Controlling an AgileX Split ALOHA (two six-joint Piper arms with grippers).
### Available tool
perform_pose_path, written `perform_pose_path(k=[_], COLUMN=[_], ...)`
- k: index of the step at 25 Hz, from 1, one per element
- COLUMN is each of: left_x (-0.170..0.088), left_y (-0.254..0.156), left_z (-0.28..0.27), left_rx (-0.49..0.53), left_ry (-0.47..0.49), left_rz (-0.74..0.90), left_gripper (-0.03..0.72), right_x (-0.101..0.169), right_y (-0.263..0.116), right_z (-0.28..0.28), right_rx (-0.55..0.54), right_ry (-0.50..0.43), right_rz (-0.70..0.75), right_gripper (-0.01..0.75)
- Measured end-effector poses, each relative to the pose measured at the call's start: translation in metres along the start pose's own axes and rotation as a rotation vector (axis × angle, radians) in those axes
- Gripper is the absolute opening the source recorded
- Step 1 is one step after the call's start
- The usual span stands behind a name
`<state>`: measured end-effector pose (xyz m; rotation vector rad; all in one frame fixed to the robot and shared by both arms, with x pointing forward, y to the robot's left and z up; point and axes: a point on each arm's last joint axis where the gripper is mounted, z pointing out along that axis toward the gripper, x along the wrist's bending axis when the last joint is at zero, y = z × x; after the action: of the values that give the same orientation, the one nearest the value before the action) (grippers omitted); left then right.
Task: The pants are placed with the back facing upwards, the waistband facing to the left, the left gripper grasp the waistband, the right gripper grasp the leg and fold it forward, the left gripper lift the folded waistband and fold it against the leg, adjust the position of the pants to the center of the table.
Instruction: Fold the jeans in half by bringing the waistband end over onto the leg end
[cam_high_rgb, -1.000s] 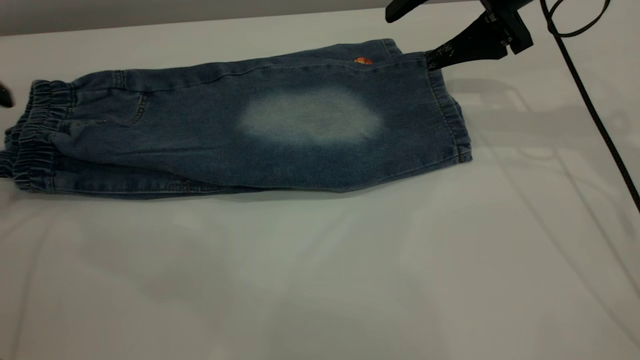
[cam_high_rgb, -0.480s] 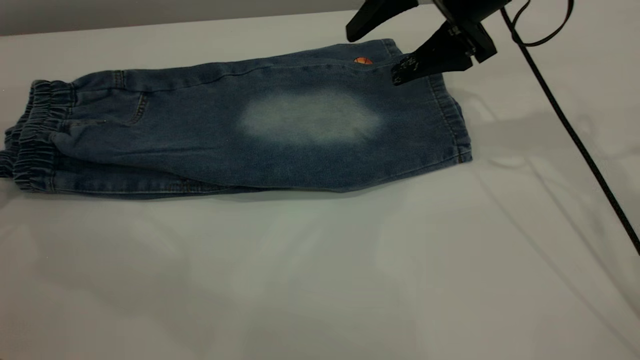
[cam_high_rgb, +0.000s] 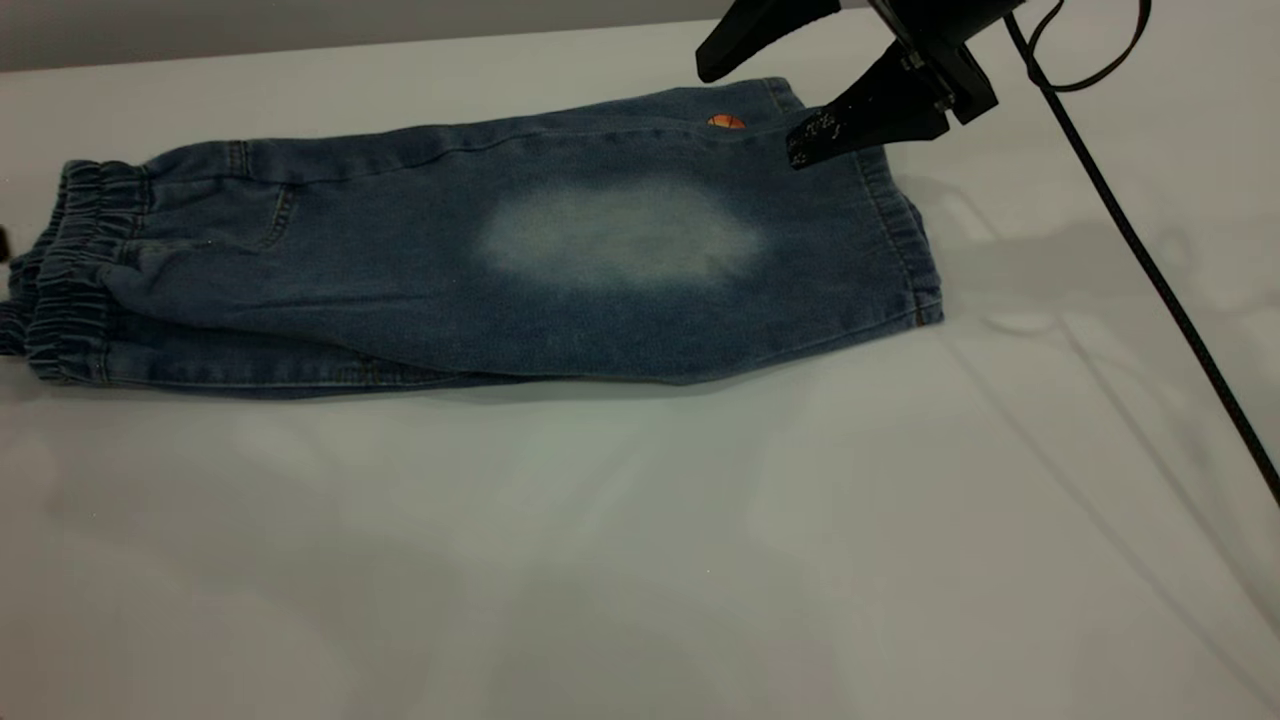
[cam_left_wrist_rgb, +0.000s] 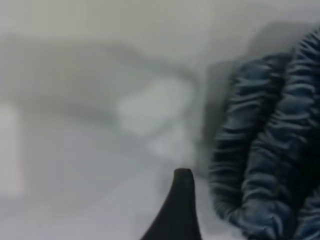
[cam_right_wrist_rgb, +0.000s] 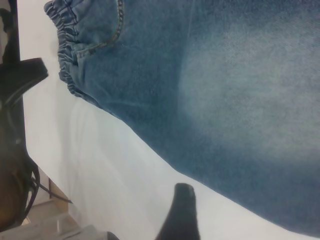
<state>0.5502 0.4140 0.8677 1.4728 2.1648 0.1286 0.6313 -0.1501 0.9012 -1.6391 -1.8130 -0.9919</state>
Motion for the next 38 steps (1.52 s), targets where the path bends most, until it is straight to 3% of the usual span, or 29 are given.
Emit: perform_pose_path(k=[9, 14, 19, 34, 38], left_x=[0.002, -0.016, -0.028, -0.024, -0.03], left_y=[0.001, 0.003, 0.005, -0.01, -0.018], left_z=[0.019, 0.023, 0.03, 0.062, 0.073], left_rx=[0.031, 0.005, -0.027, 0.049, 0.081], left_ry=[-0.049, -0.115, -0.066, -0.046, -0.061], left_rz=[-0.008, 0.059, 0.153, 0.108, 0.104], left_gripper=[0.609, 0.599, 0.594, 0.591, 0.537], right_x=[0.0, 0.0, 0.0, 0.0, 0.0], right_y=[0.0, 0.0, 0.0, 0.0, 0.0], right_z=[0.0, 0.0, 0.0, 0.0, 0.0], right_rx=[0.002, 0.001, 0.001, -0.003, -0.002], right_ry=[0.001, 0.002, 0.002, -0.002, -0.001], right_rz=[-0.007, -0.007, -0.014, -0.014, -0.014], right_gripper=[0.571, 0.571, 0.571, 0.571, 0.571])
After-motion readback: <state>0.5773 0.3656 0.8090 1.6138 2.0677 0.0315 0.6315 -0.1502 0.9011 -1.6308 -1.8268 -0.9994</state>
